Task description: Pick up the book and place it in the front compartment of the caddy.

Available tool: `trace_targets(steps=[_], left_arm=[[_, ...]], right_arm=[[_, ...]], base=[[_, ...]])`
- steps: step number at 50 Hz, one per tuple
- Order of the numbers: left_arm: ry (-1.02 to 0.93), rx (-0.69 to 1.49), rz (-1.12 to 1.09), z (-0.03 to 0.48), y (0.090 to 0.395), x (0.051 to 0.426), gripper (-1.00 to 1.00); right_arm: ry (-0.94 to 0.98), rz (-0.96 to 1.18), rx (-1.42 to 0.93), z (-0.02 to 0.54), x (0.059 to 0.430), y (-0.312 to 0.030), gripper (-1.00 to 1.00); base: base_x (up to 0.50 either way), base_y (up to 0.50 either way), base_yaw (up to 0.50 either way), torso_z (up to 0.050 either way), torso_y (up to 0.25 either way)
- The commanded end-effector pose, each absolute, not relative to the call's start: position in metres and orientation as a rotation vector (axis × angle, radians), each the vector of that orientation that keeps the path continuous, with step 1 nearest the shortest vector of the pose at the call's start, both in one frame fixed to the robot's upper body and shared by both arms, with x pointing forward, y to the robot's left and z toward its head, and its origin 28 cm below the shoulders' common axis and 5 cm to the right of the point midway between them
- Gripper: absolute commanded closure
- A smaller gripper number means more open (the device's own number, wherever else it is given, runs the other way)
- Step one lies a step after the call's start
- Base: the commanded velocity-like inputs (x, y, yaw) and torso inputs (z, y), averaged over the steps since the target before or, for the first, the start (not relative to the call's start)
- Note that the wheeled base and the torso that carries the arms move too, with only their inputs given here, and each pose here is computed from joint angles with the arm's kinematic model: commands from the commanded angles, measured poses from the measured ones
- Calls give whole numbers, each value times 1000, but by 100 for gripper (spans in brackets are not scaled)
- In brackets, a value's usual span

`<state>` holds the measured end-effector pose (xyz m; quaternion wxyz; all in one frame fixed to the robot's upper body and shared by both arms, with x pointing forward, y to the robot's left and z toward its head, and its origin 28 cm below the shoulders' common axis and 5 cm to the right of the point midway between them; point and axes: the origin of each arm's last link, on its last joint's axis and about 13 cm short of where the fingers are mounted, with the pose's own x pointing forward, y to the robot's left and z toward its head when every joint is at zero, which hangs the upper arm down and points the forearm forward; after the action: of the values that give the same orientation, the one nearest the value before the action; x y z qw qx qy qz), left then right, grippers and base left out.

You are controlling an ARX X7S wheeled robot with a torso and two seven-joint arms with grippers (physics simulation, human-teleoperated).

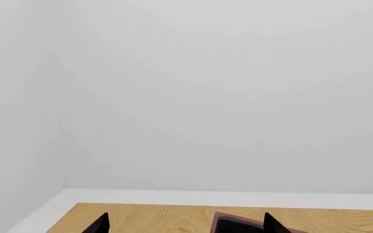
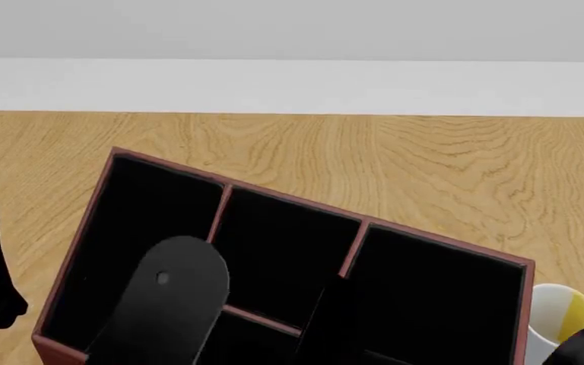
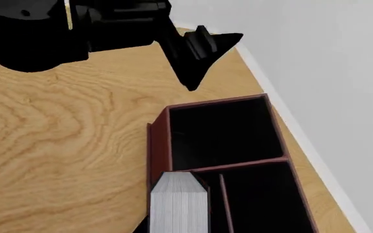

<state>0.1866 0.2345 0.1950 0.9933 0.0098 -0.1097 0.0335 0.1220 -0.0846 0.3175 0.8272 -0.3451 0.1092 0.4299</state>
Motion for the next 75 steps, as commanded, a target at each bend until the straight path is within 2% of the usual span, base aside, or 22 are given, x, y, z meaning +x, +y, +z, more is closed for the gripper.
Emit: trace_targets(steps=[1,29,40,61,75], left_arm=[[-222,17,70,195,236,186,-100],[-225,20,83,198,237,188,-100],[-223,19,88,196,238,188,-100],[-216,15,92,193,239,187,-100],[-209,10,95,190,240,188,-100]], right_arm=[[176,851,-709,340,139,-87,100],[212,762,-697,367,206,-100,100],[203,762,-622,390,234,-99,100],[327,797,-514,418,281,-99,100],[497,802,-613,420,311,-86,100]], base=[[0,0,0,0,0],[0,0,0,0,1],[0,0,0,0,1],[0,0,0,0,1],[0,0,0,0,1]])
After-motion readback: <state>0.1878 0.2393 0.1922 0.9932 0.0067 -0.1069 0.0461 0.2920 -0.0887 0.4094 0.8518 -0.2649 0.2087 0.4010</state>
